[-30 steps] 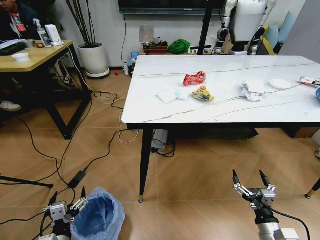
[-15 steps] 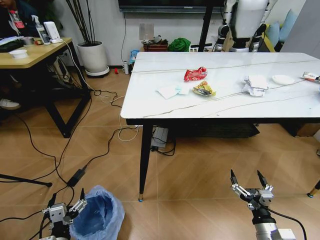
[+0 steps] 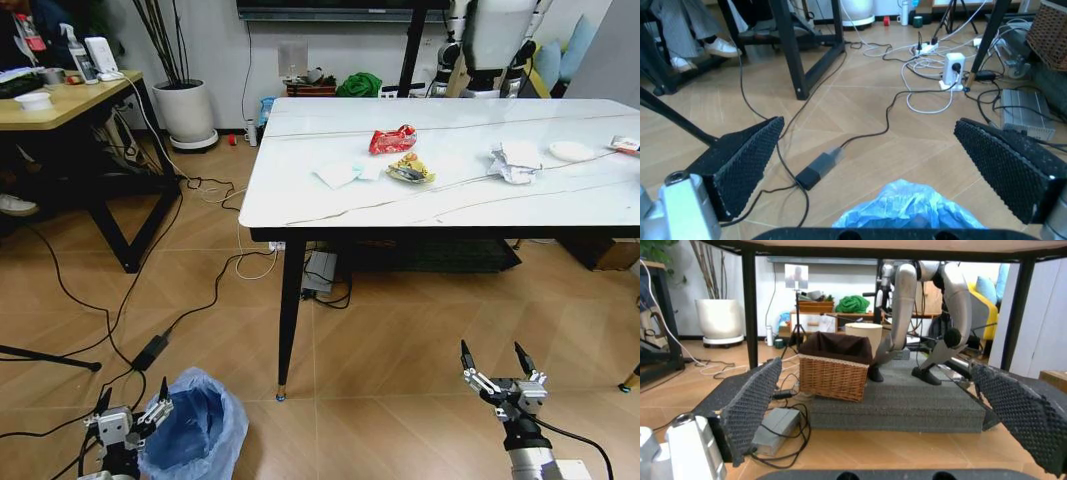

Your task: Pick up the trash bin and place the trash from the table into it.

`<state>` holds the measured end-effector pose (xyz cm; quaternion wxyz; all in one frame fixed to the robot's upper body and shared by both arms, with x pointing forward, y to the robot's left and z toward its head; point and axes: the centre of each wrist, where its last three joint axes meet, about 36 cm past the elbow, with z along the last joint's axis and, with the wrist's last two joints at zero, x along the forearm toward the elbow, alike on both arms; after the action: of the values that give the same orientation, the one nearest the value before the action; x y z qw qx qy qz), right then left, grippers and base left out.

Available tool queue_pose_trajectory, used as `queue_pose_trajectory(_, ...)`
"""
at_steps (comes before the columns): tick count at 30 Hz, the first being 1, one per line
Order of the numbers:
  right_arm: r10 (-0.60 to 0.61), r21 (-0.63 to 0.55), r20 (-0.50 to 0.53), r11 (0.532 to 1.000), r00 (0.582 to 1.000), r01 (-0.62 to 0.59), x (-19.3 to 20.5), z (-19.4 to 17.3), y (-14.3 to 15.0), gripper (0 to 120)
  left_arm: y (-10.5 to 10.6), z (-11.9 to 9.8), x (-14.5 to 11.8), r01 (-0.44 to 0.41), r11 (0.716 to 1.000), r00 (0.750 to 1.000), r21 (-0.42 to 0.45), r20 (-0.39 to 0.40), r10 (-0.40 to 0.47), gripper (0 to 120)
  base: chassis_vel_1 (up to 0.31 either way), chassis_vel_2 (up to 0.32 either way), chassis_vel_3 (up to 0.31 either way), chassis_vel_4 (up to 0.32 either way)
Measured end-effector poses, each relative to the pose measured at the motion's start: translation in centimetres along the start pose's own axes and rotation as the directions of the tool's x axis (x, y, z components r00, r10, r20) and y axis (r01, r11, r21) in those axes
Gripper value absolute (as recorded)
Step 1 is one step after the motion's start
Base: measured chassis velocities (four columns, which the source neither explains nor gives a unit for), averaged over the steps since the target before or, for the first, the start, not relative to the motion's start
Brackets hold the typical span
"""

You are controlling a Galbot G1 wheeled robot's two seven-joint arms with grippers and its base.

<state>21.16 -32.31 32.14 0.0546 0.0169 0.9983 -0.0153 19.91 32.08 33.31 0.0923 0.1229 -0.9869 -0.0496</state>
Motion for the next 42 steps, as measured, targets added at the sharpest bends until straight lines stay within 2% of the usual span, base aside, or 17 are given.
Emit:
queue_pose_trajectory(12,0.001,-0.005,-0.001,1.000,1.000,-0.001,-0.1,0.2,0.5,100,0.0,0.4,0.0,0.004,1.000,1.000,0.000,-0.006,-0.004,100,0.000,0.000,0.000,0.000)
queue_pose_trajectory(20,0.011,-0.035,-0.009,0.999,1.000,-0.011,-0.4,0.6,1.9,100,-0.3,1.2,0.1,0.011,1.000,1.000,-0.011,-0.003,-0.011,100,0.000,0.000,0.000,0.000)
queue_pose_trajectory(24,0.013,-0.054,-0.011,0.998,1.000,-0.014,-0.3,0.8,2.8,100,0.1,3.9,0.0,0.043,0.999,0.998,-0.032,-0.046,-0.044,100,0.000,0.000,0.000,0.000)
queue_pose_trajectory(27,0.003,-0.055,-0.015,0.998,1.000,-0.004,-0.2,1.1,3.1,100,0.3,4.7,0.1,0.058,0.998,0.996,-0.030,-0.071,-0.060,100,0.000,0.000,0.000,0.000)
queue_pose_trajectory(35,-0.020,-0.056,-0.020,0.998,1.000,0.019,0.4,2.3,3.7,100,1.5,4.4,-1.0,0.097,0.995,0.988,0.011,-0.118,-0.095,100,0.000,0.000,0.000,0.000)
queue_pose_trajectory(42,-0.031,-0.049,-0.022,0.998,0.999,0.030,1.0,3.1,3.9,100,2.2,5.7,-2.7,0.137,0.989,0.973,0.051,-0.193,-0.124,100,0.000,0.000,0.000,0.000)
